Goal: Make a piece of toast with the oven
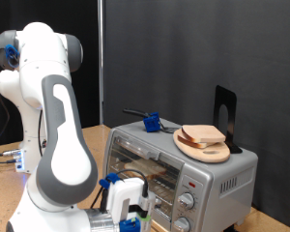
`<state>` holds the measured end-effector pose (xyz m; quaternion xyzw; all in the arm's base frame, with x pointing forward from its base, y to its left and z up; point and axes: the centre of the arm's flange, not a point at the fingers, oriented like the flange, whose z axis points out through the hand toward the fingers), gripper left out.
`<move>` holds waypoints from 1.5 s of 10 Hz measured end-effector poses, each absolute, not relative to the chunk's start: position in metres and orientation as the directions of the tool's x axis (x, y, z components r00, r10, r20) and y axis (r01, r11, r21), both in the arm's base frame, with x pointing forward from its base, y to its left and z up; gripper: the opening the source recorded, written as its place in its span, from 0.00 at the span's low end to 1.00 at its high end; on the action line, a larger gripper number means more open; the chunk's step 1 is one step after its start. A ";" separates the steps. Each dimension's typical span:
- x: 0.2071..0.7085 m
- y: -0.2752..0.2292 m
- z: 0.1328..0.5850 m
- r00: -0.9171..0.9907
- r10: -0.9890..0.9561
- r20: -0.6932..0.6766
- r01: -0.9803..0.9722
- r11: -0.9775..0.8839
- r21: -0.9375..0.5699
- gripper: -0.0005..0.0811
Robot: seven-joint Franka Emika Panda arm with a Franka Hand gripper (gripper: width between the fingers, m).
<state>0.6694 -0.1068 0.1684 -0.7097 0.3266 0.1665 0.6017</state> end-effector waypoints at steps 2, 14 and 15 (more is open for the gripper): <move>0.679 -0.104 0.160 0.721 -0.265 -0.641 -0.676 -0.064 -0.734 1.00; 0.697 -0.046 0.143 0.725 -0.186 -0.664 -0.687 -0.121 -0.717 1.00; 0.698 -0.044 0.143 0.725 -0.186 -0.663 -0.687 -0.123 -0.716 1.00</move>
